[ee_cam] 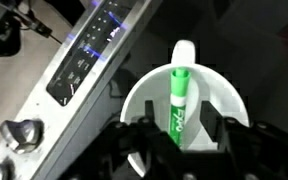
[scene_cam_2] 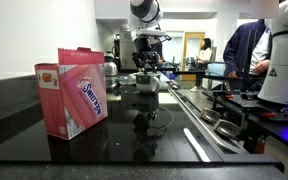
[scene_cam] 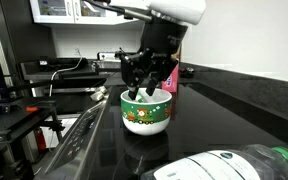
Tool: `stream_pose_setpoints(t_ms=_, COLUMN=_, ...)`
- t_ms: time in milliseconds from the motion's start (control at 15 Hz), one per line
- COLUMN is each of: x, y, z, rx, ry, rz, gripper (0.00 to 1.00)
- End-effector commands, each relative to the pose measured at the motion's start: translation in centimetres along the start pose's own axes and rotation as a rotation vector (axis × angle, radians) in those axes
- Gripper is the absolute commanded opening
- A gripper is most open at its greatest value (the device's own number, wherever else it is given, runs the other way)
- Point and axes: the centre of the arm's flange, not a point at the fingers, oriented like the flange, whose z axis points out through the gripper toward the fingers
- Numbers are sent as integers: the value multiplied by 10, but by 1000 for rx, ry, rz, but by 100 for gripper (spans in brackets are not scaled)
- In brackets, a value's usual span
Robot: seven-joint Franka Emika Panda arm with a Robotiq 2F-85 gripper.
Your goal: Take the marker out of the mug and put it on the stove
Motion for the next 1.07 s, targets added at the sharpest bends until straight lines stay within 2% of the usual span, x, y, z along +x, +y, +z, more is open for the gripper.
stream_pose_setpoints(t_ms=0, x=7, y=-9, z=3, rx=7, ry=-94, rz=-12, gripper=56)
stream_pose_setpoints(t_ms=267, x=2, y=-16, z=16, rx=4, ry=-160, rz=-14, gripper=50)
stream_pose_setpoints(t_ms=333, x=2, y=-17, z=19, rx=3, ry=-168, rz=-6, gripper=34)
stream_pose_setpoints(t_ms=400, x=1, y=-17, z=20, rx=4, ry=-172, rz=0, gripper=23)
stream_pose_setpoints(t_ms=600, x=1, y=-15, z=19, rx=20, ry=-178, rz=20, gripper=1)
stream_pose_setpoints(t_ms=667, x=1, y=-14, z=17, rx=25, ry=-177, rz=21, gripper=1)
stream_pose_setpoints(t_ms=733, x=-1, y=-12, z=14, rx=31, ry=-174, rz=20, gripper=5)
stream_pose_setpoints(t_ms=1000, x=-18, y=-5, z=-12, rx=45, ry=-167, rz=18, gripper=5)
